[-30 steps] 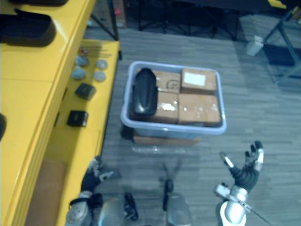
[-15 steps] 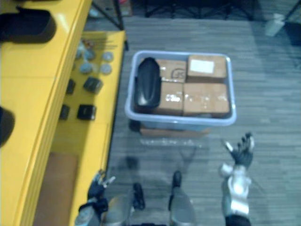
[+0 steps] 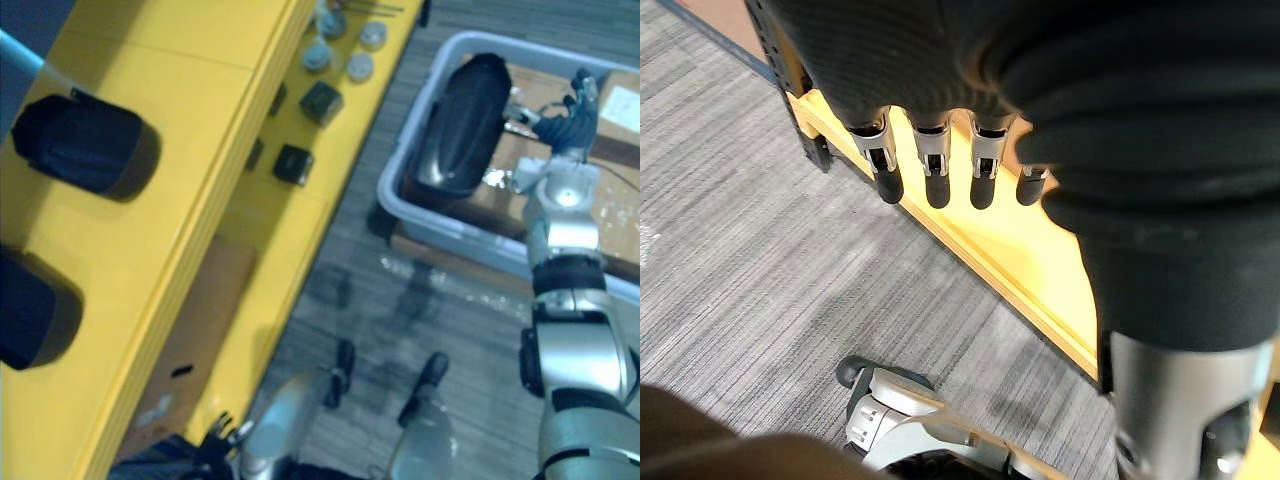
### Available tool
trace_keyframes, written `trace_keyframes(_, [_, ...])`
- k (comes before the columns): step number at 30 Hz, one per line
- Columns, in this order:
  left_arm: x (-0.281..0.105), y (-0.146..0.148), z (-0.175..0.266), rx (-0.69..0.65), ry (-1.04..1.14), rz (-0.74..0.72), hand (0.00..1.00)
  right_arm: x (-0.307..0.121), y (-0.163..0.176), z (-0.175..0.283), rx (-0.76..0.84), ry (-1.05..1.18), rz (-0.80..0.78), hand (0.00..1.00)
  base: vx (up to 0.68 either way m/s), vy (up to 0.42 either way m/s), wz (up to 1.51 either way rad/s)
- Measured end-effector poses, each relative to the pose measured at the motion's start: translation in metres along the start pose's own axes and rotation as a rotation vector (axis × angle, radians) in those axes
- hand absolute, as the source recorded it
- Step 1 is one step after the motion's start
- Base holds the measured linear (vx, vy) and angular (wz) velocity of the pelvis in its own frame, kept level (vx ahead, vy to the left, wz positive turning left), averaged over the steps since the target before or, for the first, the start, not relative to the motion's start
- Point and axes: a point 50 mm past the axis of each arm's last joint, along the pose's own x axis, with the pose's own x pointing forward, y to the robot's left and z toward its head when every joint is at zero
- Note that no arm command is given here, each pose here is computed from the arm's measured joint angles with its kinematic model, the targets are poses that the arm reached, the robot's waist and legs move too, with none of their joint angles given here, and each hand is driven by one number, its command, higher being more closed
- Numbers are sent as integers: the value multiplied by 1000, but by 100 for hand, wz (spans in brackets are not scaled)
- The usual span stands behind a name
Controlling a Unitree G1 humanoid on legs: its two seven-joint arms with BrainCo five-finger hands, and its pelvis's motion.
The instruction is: Walk over and take plastic housings, then place them on the shelf
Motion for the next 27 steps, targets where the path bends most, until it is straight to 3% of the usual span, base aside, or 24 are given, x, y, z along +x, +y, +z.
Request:
trace_keyframes(7, [-1, -9, -5, -42, 23, -36, 0, 3, -11, -16, -131, 202, -137, 0, -41, 37, 6])
trace_keyframes(15, [1, -29, -12, -77, 60, -84, 0, 5, -45, -7, -239, 210, -349, 0, -28, 15, 5])
trace_keyframes(27, [4, -45, -9, -62, 64, -143, 0, 5, -78, -9, -396, 317, -386, 0, 11, -1, 3])
